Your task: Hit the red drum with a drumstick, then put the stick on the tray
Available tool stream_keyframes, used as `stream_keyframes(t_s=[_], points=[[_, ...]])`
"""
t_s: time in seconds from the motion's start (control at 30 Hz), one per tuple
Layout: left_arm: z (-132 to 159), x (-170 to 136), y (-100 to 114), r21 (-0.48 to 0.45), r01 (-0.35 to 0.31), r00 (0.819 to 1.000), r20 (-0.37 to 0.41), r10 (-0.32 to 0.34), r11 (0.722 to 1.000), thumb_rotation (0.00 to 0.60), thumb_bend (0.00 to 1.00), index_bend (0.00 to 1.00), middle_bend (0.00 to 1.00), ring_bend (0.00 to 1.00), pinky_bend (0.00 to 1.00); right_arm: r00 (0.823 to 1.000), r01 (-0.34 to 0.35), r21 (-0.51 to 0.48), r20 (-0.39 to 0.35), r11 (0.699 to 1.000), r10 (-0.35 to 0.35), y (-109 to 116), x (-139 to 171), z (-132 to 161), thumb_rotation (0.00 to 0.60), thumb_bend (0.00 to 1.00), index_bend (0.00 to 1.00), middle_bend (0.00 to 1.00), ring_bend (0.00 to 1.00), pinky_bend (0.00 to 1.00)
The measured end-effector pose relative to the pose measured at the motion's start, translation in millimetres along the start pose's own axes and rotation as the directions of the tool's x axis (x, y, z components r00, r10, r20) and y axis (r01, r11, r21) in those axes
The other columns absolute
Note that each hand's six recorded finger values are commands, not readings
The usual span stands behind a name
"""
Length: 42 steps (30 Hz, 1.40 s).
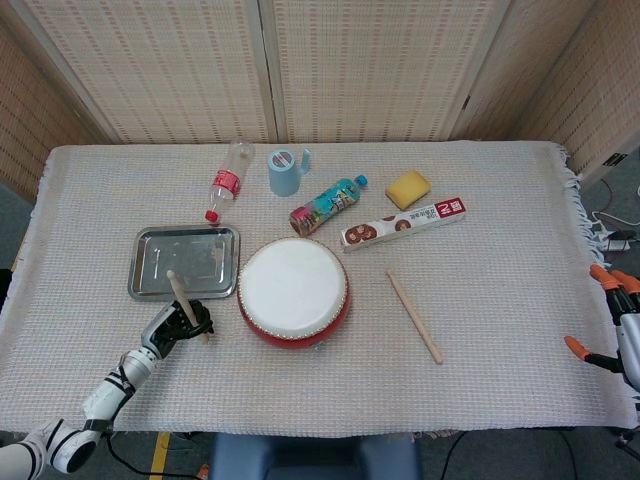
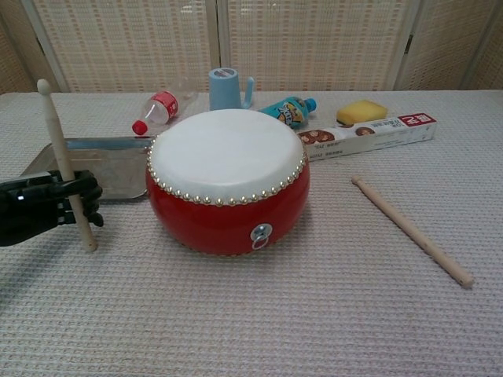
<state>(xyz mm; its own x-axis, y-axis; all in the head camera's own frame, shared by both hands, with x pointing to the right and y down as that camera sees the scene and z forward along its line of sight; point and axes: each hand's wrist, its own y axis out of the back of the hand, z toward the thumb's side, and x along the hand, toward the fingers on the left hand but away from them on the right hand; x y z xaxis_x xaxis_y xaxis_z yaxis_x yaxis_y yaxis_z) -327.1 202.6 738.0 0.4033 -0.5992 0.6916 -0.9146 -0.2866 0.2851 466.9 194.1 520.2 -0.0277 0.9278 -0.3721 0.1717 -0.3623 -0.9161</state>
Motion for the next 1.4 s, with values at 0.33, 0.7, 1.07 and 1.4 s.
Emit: stream_keyframes(t_s=[0.33,0.7,1.07,1.4], points=[[-7.4,-1.1,-4.8,0.031,0.017,1.0,-0.014,-0.016,0.999,0.442,0.21,0.72,0.66,0.61,0.49,1.0,0.002,-0.001,0.0,1.0,-0.002,0.3,0.0,0.3,0.6,0.16,0.02,0.14,0.0,0.11],[-13.1,3.7,-2.8,-0.002,-0.021,1.0,-0.023,0.021,1.0,0.549,0.22,0.86,0.84,0.77,0.64,1.0,0.006,-0.005,0.0,1.0,-0.006,1.0,1.1,-0.2,0.6,0.16,0.02,0.14,0.0,0.11],[-13.5,3.0,-0.8,0.019,-0.04,0.999,-0.013,0.04,0.999,0.6,0.21,0.99,1.0,0.95,0.89,1.0,0.008,-0.008,-0.007,1.0,-0.009,1.2,0.7,0.8,0.6,0.16,0.02,0.14,0.0,0.11],[-16.1,-3.1,-4.6,0.133,-0.037,0.999,0.011,0.036,0.99,0.6,0.21,1.0,1.0,1.0,0.95,1.0,0.014,-0.009,-0.012,1.0,-0.014,2.1,1.6,2.2,0.6,0.16,0.02,0.14,0.0,0.11]])
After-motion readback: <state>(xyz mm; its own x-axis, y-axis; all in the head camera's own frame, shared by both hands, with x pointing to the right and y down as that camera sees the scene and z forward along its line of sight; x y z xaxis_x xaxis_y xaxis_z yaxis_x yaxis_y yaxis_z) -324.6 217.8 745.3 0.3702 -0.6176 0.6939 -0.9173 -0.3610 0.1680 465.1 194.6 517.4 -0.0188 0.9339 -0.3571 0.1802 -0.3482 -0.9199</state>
